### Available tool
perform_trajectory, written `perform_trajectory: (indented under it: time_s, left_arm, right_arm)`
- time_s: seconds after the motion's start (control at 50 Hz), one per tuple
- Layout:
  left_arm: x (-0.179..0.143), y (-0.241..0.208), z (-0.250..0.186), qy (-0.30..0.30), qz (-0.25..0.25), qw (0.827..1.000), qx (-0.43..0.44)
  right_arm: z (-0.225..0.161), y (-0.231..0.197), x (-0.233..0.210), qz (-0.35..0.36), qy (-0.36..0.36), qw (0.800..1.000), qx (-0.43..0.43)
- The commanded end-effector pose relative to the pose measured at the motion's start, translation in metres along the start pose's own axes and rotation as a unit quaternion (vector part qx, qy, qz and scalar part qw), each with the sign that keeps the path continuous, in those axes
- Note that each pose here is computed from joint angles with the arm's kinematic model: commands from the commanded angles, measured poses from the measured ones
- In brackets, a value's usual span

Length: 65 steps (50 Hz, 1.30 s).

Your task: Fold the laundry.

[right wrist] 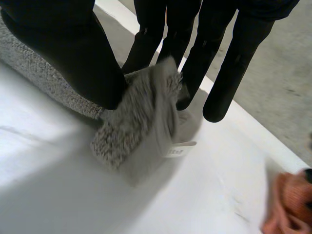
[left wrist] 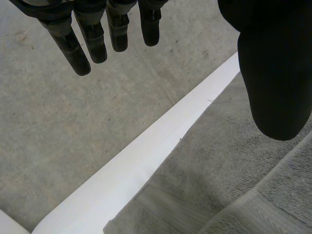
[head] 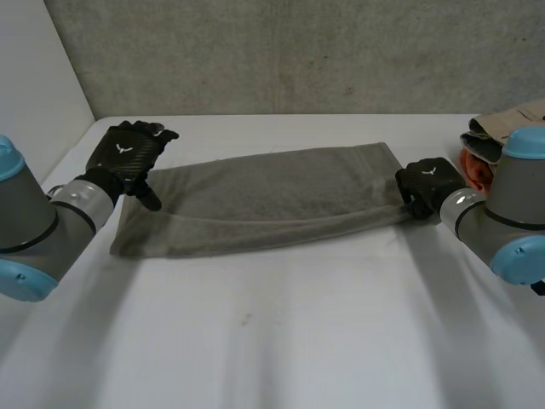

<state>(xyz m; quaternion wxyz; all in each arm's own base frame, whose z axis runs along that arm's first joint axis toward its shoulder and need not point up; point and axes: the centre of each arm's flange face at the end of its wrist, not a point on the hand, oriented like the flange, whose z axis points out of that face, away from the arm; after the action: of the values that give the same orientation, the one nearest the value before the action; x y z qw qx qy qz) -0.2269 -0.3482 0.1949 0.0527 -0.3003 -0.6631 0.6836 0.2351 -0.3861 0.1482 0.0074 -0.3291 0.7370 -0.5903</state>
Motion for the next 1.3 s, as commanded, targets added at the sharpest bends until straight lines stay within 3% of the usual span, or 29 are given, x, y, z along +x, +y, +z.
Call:
perform_trajectory:
  time_s: [0.02, 0.42, 0.66, 0.8, 0.92, 1.14, 1.3]
  left_arm:
    - [0.004, 0.000, 0.000, -0.006, 0.001, 1.000, -0.005]
    - [0.001, 0.000, 0.000, -0.009, -0.002, 1.000, -0.004]
    - [0.001, -0.001, 0.001, -0.009, -0.001, 1.000, -0.002]
    - [-0.004, -0.007, 0.008, -0.010, -0.005, 1.000, 0.002]
    - [-0.002, -0.008, 0.015, 0.006, -0.029, 0.999, -0.029]
    - [0.040, -0.008, 0.022, 0.075, -0.072, 0.989, -0.101]
    - [0.069, 0.003, 0.019, 0.099, -0.069, 0.983, -0.140]
  right_arm:
    - [-0.003, -0.003, -0.002, 0.007, 0.041, 0.999, -0.033]
    - [0.000, 0.010, 0.005, 0.059, 0.065, 0.992, -0.091]
    - [-0.012, 0.001, 0.000, 0.078, 0.017, 0.990, -0.114]
    - [-0.064, -0.073, -0.017, 0.013, -0.018, 1.000, -0.008]
    - [-0.111, -0.125, -0.024, -0.031, -0.037, 0.994, 0.097]
    - [-0.193, -0.216, -0.043, -0.063, -0.054, 0.945, 0.317]
    - [-0.209, -0.240, -0.035, -0.041, -0.047, 0.930, 0.362]
